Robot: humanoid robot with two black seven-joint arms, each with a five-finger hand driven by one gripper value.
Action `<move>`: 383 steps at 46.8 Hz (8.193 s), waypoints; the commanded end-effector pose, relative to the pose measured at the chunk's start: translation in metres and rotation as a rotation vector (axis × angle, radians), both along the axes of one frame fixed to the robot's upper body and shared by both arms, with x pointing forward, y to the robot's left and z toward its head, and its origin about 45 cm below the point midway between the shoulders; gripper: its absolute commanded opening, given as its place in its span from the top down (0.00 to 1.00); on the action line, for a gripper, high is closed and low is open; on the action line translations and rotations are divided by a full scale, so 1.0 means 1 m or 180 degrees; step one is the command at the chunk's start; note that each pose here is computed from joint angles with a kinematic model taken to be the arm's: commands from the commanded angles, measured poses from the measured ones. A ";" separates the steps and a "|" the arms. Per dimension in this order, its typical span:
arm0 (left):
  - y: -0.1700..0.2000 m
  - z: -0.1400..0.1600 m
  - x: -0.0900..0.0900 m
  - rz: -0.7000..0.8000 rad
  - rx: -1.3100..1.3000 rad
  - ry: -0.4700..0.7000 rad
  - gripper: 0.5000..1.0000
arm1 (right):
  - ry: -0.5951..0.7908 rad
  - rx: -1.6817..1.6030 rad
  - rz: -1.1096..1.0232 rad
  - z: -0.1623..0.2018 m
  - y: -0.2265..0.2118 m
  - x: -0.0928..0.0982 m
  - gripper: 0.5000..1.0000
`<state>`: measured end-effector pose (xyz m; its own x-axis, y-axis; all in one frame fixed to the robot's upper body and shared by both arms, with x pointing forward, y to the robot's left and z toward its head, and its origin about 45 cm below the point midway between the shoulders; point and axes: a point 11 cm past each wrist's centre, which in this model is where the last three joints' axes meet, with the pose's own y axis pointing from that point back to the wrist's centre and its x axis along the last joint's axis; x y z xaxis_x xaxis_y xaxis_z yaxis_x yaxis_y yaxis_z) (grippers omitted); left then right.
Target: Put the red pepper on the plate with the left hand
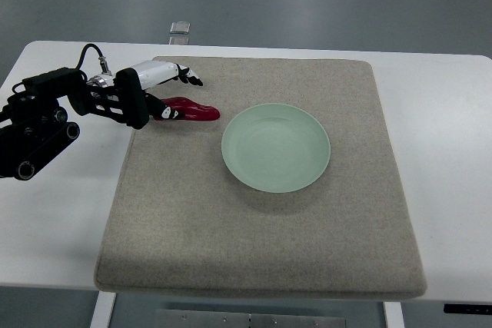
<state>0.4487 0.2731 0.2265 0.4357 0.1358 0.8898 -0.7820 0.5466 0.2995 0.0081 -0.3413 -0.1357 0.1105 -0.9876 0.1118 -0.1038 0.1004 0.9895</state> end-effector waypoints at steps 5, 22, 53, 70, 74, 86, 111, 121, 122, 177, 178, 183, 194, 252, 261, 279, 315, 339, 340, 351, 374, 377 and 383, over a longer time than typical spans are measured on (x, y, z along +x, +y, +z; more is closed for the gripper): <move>-0.002 -0.003 -0.003 -0.0075 0.0036 0.0012 0.43 | 0.0007 0.0001 -0.0001 0.000 0.000 -0.001 0.14; 0.000 -0.009 -0.005 -0.0160 0.0208 -0.0102 0.43 | 0.0002 -0.0003 -0.0001 0.000 0.000 -0.001 0.14; 0.002 -0.009 -0.005 -0.0142 0.0208 -0.0118 0.58 | -0.0003 0.0002 0.0001 0.000 0.000 0.000 0.14; 0.002 -0.010 -0.006 -0.0141 0.0200 -0.0107 0.71 | -0.0003 -0.0003 0.0000 0.000 0.000 0.000 0.14; 0.001 -0.010 -0.006 -0.0145 0.0197 -0.0112 0.75 | -0.0003 -0.0003 0.0000 0.000 0.000 0.000 0.14; 0.001 -0.010 -0.006 -0.0138 0.0190 -0.0126 1.00 | -0.0003 -0.0003 0.0000 0.000 0.000 0.000 0.14; -0.007 -0.010 -0.009 -0.0247 0.0157 -0.0349 1.00 | 0.0002 -0.0003 -0.0001 0.000 0.000 -0.001 0.14; -0.013 -0.004 -0.008 -0.0279 0.0084 -0.0437 1.00 | -0.0003 -0.0003 0.0000 0.000 0.000 0.000 0.14; -0.013 -0.004 -0.008 -0.0283 0.0080 -0.0435 1.00 | -0.0003 -0.0003 0.0000 0.000 0.000 0.000 0.14; -0.165 0.025 -0.050 -0.1439 -0.0453 -0.0580 1.00 | -0.0003 -0.0003 0.0000 0.000 0.000 0.000 0.14; -0.166 0.025 -0.050 -0.1452 -0.0440 -0.0575 1.00 | -0.0003 0.0002 0.0001 0.000 0.000 0.000 0.14; -0.170 0.020 -0.053 -0.1499 -0.0398 -0.0546 1.00 | 0.0002 -0.0003 -0.0001 0.000 0.000 -0.001 0.14; -0.173 0.013 -0.056 -0.1544 -0.0349 -0.0522 1.00 | -0.0003 0.0002 0.0001 0.000 0.000 0.000 0.14; -0.162 0.007 -0.054 -0.1356 -0.0479 -0.0592 0.02 | -0.0003 -0.0003 0.0000 0.000 0.000 0.000 0.14; -0.156 0.018 -0.046 -0.1119 -0.0861 -0.0472 0.02 | -0.0003 -0.0003 0.0000 0.000 0.000 0.000 0.14; -0.096 0.052 -0.012 -0.0087 -0.2228 -0.0043 0.01 | -0.0003 0.0002 0.0001 0.000 0.000 0.000 0.14; 0.078 0.038 0.023 0.2141 -0.5071 0.0549 0.00 | -0.0003 -0.0003 0.0000 0.000 0.000 0.000 0.14; 0.086 0.023 0.019 0.2433 -0.5667 0.0654 0.00 | 0.0002 -0.0003 -0.0001 0.000 0.000 -0.001 0.14; 0.086 0.023 0.018 0.2433 -0.5680 0.0666 0.00 | 0.0002 -0.0003 -0.0001 0.000 0.000 -0.001 0.14; 0.083 0.007 0.012 0.2491 -0.5689 0.0770 0.00 | 0.0003 0.0007 -0.0001 0.000 0.000 -0.001 0.14; 0.072 -0.019 -0.001 0.2545 -0.5707 0.0983 0.00 | 0.0007 0.0001 -0.0001 0.000 0.000 -0.001 0.14; 0.073 -0.021 -0.001 0.2545 -0.5709 0.0991 0.00 | 0.0002 0.0002 -0.0001 0.000 0.000 -0.001 0.14; 0.072 -0.021 -0.001 0.2540 -0.5710 0.0993 0.00 | -0.0023 0.0002 0.0001 0.000 0.000 0.004 0.14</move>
<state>0.4474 0.3453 0.2060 -0.0794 0.8355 -0.5437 -0.9968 -0.0597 0.0538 0.0087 -0.3412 -0.1357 0.1098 -0.9877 0.1112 -0.1049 0.0997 0.9895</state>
